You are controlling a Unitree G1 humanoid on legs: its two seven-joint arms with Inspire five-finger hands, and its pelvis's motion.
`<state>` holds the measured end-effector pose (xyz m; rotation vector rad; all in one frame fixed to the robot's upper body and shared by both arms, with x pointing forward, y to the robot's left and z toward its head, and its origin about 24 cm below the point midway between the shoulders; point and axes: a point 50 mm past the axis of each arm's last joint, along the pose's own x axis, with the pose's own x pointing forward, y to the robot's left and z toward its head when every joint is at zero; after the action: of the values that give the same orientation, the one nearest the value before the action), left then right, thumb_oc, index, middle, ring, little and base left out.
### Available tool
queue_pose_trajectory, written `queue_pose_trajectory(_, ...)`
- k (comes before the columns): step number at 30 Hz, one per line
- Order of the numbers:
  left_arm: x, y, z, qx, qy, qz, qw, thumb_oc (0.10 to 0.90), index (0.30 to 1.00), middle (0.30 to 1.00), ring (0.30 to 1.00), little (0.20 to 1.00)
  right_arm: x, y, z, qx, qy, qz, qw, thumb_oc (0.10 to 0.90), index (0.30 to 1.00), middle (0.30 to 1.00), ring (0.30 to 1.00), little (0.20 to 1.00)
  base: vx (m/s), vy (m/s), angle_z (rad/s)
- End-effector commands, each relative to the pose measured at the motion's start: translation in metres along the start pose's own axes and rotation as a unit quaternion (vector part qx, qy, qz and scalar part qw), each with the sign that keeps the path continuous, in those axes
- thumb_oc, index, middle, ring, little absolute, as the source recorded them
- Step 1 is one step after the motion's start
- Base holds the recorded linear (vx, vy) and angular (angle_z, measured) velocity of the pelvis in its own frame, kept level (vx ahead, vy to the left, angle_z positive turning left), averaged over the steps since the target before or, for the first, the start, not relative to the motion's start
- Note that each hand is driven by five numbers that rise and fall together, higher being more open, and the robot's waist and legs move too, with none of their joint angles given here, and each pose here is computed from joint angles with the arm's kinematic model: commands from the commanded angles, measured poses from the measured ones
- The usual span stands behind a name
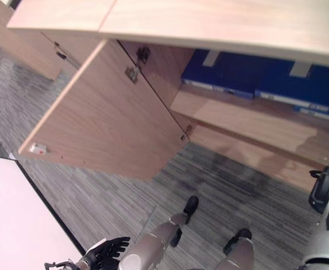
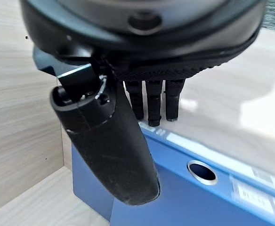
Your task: Put the empty folder in the office cabinet
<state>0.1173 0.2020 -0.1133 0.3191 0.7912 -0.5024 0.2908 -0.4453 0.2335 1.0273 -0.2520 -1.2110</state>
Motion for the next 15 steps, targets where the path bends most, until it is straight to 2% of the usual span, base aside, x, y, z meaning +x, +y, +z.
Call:
queue_pose_trajectory(1,-0.012,-0.003,-0.02,0.02,0.033,-0.012,0.999,0.8,0.9,0.9,0.9,0.9,-0.016,0.035,0.076,-0.016,-0.134,0.109,0.985,0.8,0.9,0.9,0.9,0.9,-0.03,0.003,-0.04)
queue_pose_trajectory(3,-0.012,0.002,-0.017,0.021,0.029,-0.005,0.999,0.8,0.9,0.9,0.9,0.9,-0.025,0.046,0.089,-0.002,-0.149,0.13,0.98,0.8,0.9,0.9,0.9,0.9,-0.02,0.002,-0.17)
queue_pose_trajectory(9,-0.009,0.001,-0.012,0.019,0.02,-0.01,1.0,0.8,0.9,0.9,0.9,0.9,-0.031,0.053,0.097,-0.003,-0.161,0.14,0.977,0.8,0.9,0.9,0.9,0.9,0.03,-0.006,-0.05)
queue_pose_trajectory(13,-0.003,0.0,-0.007,0.014,0.015,-0.011,1.0,0.8,0.9,0.9,0.9,0.9,-0.027,0.053,0.078,0.002,-0.141,0.144,0.979,0.8,0.9,0.9,0.9,0.9,0.03,-0.012,-0.04)
queue_pose_trajectory(15,0.002,-0.001,-0.004,0.009,0.013,-0.008,1.0,0.8,0.9,0.9,0.9,0.9,-0.022,0.048,0.053,0.03,-0.113,0.15,0.982,0.8,0.9,0.9,0.9,0.9,0.04,-0.043,-0.05)
